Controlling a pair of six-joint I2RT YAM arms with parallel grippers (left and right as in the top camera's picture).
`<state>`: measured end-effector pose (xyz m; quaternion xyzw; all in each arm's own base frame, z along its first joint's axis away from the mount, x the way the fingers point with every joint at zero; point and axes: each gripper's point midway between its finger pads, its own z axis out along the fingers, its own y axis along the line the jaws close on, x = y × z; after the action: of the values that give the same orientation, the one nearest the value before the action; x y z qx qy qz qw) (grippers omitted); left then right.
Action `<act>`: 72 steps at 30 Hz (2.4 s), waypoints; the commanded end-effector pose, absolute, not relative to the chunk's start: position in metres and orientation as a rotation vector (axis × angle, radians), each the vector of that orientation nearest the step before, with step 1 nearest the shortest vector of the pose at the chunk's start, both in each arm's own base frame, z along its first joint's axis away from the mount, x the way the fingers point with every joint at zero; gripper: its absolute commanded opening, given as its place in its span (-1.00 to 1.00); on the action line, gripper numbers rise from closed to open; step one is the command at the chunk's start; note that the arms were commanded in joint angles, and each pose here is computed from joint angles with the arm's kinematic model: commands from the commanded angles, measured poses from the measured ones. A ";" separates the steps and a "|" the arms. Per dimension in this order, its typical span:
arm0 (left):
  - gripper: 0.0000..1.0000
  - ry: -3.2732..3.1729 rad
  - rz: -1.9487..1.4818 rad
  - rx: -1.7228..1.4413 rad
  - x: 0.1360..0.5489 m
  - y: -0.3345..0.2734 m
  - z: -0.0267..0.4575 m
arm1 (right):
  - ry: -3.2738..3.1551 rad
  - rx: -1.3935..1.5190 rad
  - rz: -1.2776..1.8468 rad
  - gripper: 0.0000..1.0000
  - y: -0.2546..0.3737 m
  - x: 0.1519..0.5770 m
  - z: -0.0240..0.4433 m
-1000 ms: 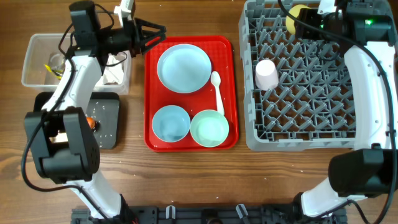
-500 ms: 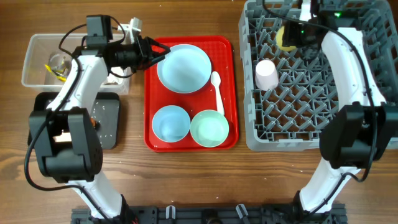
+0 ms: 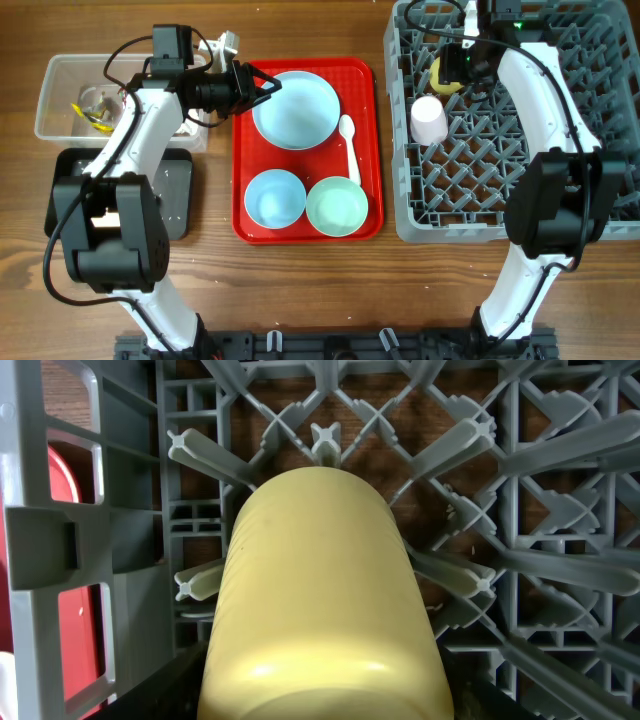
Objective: Sort waste into correct bins and load items into the dishwasher rack
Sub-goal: 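Carry the yellow cup over the rack and place it upside down, then grasp the light-blue plate edge with the left gripper and tilt it up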
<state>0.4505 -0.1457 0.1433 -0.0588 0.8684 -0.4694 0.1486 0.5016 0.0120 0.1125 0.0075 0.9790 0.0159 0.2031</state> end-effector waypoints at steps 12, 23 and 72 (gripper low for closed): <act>-0.03 2.491 -1.329 -0.135 0.450 -0.146 0.145 | 2.710 0.007 0.042 0.58 0.012 0.510 0.113; -0.12 2.483 -1.262 -0.140 0.453 -0.141 0.151 | 2.587 -0.022 0.041 0.81 0.011 0.522 0.166; -0.92 2.823 -0.295 -0.364 0.450 -0.107 0.002 | 2.638 -0.122 0.435 0.78 0.061 0.448 0.227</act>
<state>0.4513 -0.1020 0.0079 -0.1285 0.9763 -0.0952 0.1457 0.4483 0.0592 0.2329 -0.0402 0.9583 0.1514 0.2390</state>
